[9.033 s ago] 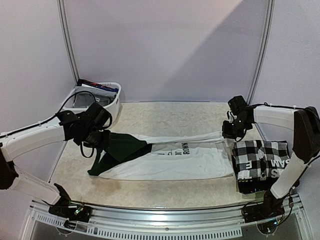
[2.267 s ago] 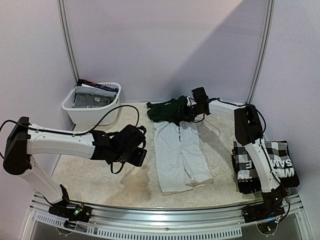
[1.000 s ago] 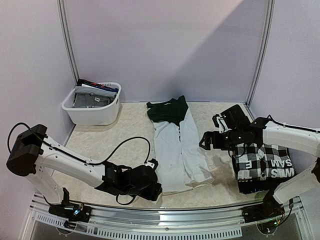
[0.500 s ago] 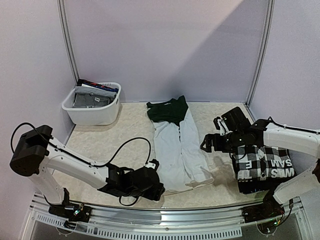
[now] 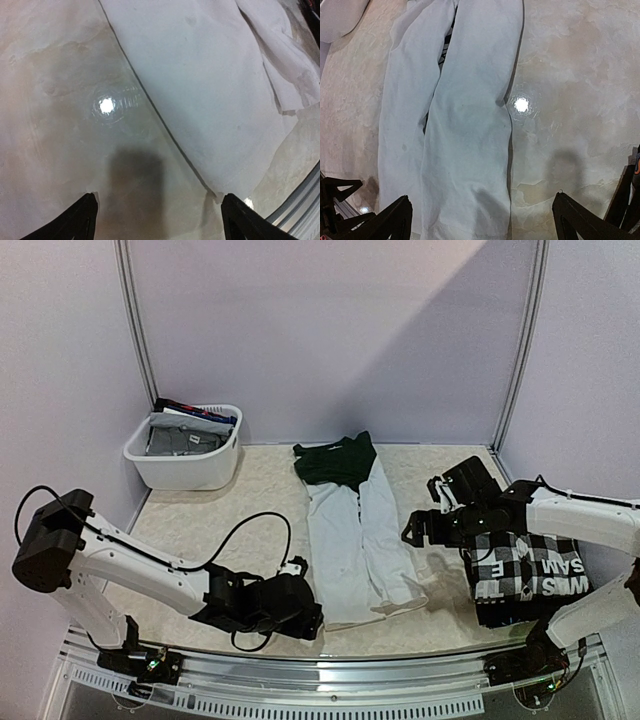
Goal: Fold and stack the mixed laundry pile
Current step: Pick up the rectangle-folded T-shirt from the center of the board.
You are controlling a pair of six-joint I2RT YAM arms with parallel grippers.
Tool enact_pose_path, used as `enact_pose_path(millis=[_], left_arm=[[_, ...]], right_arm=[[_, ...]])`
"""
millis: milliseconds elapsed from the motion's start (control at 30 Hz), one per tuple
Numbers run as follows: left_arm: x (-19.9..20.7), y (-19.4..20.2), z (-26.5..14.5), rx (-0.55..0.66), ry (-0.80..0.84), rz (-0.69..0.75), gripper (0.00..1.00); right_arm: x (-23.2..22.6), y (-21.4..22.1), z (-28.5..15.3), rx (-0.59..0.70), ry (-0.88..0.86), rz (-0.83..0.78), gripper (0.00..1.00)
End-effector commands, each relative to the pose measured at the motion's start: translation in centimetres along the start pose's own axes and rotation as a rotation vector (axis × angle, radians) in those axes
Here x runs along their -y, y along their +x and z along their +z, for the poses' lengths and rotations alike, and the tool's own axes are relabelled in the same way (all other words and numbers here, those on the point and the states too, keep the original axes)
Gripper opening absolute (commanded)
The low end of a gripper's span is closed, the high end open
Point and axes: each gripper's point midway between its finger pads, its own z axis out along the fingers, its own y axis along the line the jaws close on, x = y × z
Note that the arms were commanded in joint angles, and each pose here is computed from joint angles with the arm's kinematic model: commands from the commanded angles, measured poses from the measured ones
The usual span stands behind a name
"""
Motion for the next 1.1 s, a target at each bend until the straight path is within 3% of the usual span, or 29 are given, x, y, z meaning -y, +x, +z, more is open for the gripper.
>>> enact_pose_path(millis=[0, 367, 767, 933, 1067], left_arm=[[0.8, -0.2, 0.6, 0.017, -0.014, 0.007, 0.89], [1.2, -0.8, 1.7, 0.027, -0.012, -0.009, 0.93], [2.9, -0.8, 2.4, 0.017, 0.053, -0.009, 0.87], [3.7, -0.9, 2.8, 0.009, 0.062, -0.002, 0.7], [3.8, -0.4, 3.3, -0.009, 0.066, -0.01, 0.65]], right_arm=[[0.6, 0.4, 0.2, -0.003, 0.023, 0.006, 0.99], [0.8, 0.9, 0.9, -0.023, 0.025, 0.009, 0.99], [0.7, 1.1, 1.1, -0.03, 0.015, 0.01, 0.99], [0.7, 1.4, 1.4, -0.043, 0.013, 0.008, 0.99], [0.7, 1.5, 1.3, -0.043, 0.013, 0.008, 0.99]])
